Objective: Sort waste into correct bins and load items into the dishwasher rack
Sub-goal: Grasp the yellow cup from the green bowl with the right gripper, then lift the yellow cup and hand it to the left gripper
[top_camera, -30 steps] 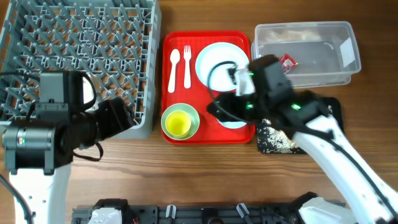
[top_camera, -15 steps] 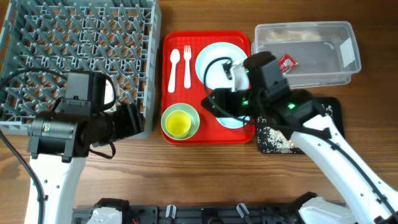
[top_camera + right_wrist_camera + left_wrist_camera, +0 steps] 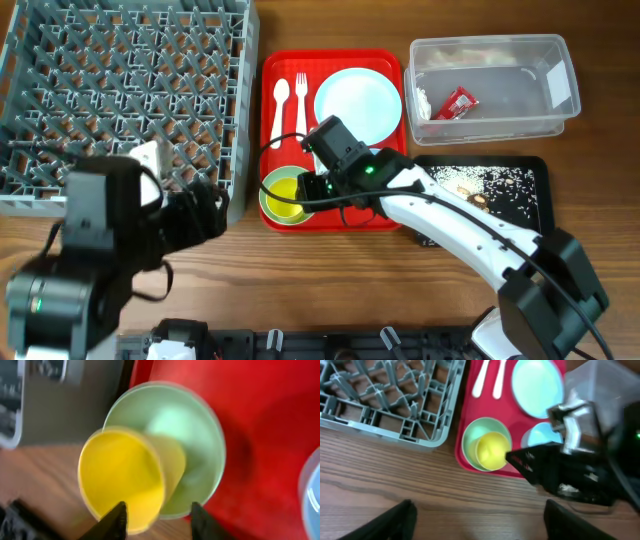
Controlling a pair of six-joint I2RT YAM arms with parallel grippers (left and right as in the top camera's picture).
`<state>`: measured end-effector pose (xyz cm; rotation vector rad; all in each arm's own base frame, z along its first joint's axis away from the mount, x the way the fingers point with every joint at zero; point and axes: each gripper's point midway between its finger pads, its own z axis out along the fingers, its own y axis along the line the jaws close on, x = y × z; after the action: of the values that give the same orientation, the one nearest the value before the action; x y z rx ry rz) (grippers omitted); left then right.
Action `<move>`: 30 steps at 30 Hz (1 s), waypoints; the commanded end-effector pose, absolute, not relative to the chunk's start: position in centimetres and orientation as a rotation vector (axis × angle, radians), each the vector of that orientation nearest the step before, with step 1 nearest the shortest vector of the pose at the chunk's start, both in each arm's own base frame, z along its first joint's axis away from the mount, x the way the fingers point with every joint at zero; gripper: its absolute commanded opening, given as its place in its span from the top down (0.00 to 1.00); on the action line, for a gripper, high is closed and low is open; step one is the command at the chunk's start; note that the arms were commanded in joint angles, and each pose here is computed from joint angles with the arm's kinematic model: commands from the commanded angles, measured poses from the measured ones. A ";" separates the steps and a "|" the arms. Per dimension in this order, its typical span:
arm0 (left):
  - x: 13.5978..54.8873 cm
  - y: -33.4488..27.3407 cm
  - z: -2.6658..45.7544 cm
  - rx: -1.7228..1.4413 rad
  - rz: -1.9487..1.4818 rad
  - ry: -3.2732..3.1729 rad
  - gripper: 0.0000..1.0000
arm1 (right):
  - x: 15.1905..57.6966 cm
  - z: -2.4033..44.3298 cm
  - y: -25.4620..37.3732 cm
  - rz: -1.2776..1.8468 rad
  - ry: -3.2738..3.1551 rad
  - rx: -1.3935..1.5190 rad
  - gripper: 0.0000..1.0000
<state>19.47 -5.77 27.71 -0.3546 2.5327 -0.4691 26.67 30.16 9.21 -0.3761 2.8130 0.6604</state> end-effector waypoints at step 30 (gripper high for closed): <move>21.7 -11.5 31.5 -0.200 -0.909 2.424 0.00 | 29.6 27.7 21.7 1.277 2.330 -0.361 0.96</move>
<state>21.15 -7.48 30.36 -0.3091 2.4046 -0.6165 31.58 22.21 22.37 -0.1516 2.5133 0.9573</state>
